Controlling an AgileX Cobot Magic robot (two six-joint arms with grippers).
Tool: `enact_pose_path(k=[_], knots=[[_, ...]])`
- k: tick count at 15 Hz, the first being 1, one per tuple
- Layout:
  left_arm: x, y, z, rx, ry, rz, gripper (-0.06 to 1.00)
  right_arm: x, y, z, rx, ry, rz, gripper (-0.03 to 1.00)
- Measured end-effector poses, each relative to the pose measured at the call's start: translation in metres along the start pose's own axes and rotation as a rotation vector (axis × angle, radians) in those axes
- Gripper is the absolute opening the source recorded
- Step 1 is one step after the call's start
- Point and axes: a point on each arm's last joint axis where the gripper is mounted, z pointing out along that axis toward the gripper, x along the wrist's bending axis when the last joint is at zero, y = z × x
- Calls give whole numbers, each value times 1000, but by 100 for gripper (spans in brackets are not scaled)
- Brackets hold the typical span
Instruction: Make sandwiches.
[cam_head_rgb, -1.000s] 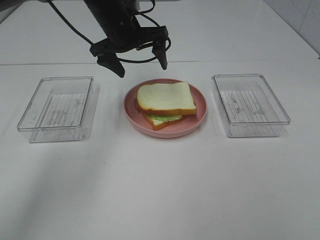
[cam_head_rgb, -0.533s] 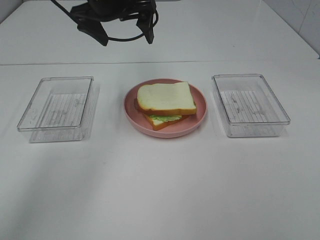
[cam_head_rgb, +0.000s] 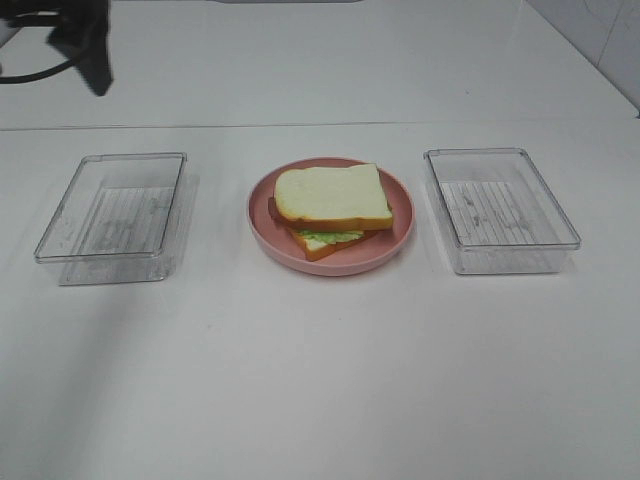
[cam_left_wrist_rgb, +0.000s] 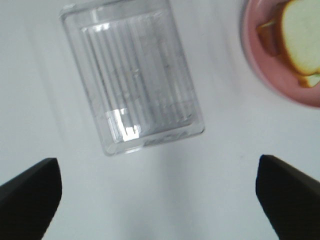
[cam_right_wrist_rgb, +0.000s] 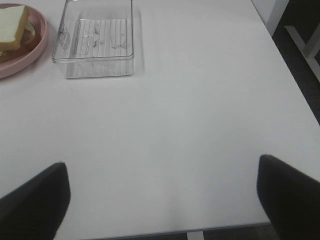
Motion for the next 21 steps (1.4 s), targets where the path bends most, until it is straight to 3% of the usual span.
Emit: enact_pose_path(k=[2,4,5,8,9,10,12,13,16,17,19,21], knots=[[26,-37,-18,21,26,-60,98,0,0,0,0,0,0,98],[38,-66,-32,23,40,-98,98,0,0,0,0,0,0,98],[47,-108,-54,-3,55,-140,98,0,0,0,1,0,0,98],[49,-156,-66,-21,67,-170,98,0,0,0,1,0,0,98],[45,-199,-74,-59,70,-174,98,0,0,0,1,0,0,98],[43,-211,-76,-78,70,-173,98,0,0,0,1,0,0,98],[37,-261,-85,-199,73,-167,98,0,0,0,1,0,0,98],[36,-269,-87,-224,74,-166,98,0,0,0,1,0,0,98],[28,-330,-97,-462,78,-152,98,0,0,0,1,0,0,98],[27,-336,-98,-492,77,-151,98,0,0,0,1,0,0,98],[23,-366,-97,-693,73,-139,98,0,0,0,1,0,0,98],[22,-373,-90,-741,73,-134,98,0,0,0,1,0,0,98]])
